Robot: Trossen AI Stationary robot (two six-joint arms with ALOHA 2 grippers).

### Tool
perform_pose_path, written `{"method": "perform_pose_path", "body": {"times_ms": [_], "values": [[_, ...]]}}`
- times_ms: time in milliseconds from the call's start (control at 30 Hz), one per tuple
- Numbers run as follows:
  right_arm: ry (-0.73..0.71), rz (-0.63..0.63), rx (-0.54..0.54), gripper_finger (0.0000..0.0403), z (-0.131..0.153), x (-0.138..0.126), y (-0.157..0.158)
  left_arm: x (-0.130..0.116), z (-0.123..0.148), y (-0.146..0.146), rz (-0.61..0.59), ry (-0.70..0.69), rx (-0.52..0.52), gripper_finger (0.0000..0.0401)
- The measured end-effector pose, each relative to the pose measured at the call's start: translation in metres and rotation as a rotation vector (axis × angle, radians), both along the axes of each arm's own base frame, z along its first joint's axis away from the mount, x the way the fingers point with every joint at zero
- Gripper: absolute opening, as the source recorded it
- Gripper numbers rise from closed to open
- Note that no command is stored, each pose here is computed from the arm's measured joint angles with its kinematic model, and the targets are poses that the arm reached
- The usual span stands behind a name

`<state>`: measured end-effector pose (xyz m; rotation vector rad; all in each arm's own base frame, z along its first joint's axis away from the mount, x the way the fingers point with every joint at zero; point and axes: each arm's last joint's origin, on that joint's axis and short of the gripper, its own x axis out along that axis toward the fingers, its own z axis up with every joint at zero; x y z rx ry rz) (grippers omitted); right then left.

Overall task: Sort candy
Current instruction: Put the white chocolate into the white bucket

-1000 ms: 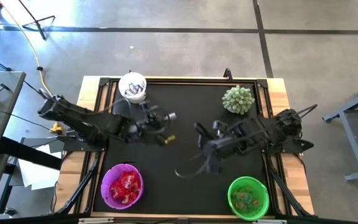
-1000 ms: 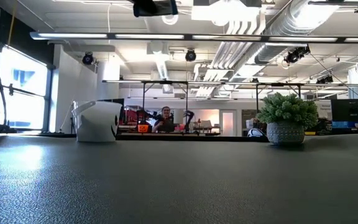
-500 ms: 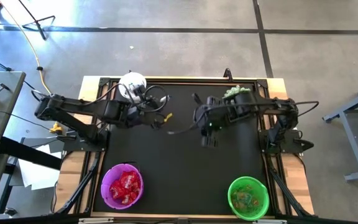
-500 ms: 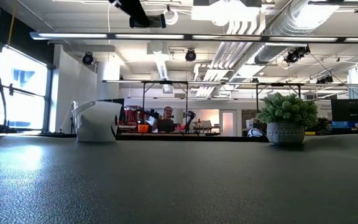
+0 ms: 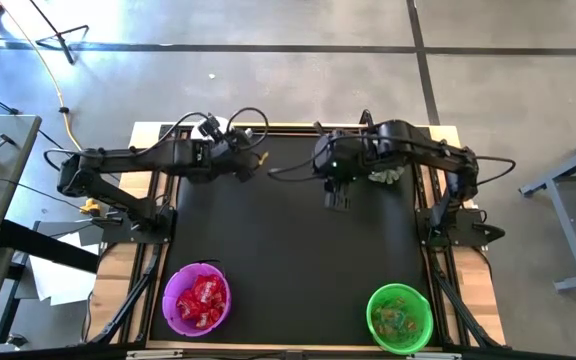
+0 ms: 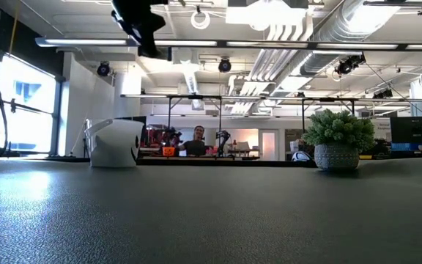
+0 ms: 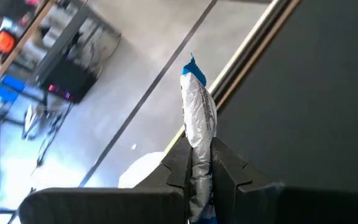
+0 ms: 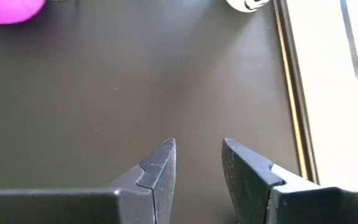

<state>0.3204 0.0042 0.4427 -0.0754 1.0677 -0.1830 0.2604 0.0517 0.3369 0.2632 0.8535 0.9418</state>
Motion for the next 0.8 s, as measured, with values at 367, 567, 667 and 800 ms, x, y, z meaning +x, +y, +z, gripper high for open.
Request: {"method": "perform_pose_path", "body": {"times_ms": [367,567,667,800], "values": [[0.011,-0.100,-0.028,0.0125,0.000,-0.003,-0.048,-0.014,-0.003,0.045,0.151,-0.032,-0.111,0.0021],[0.009,-0.172,-0.026,0.0125,0.000,-0.006,-0.070,-0.026,-0.006,0.075,0.188,-0.101,-0.277,0.0021],[0.006,-0.203,-0.026,0.0125,0.000,-0.008,-0.080,-0.035,-0.007,0.090,0.225,-0.118,-0.320,0.0021],[-0.004,-0.241,-0.028,0.0125,0.001,-0.011,-0.092,-0.050,-0.010,0.108,0.293,-0.114,-0.372,0.0021]]}}
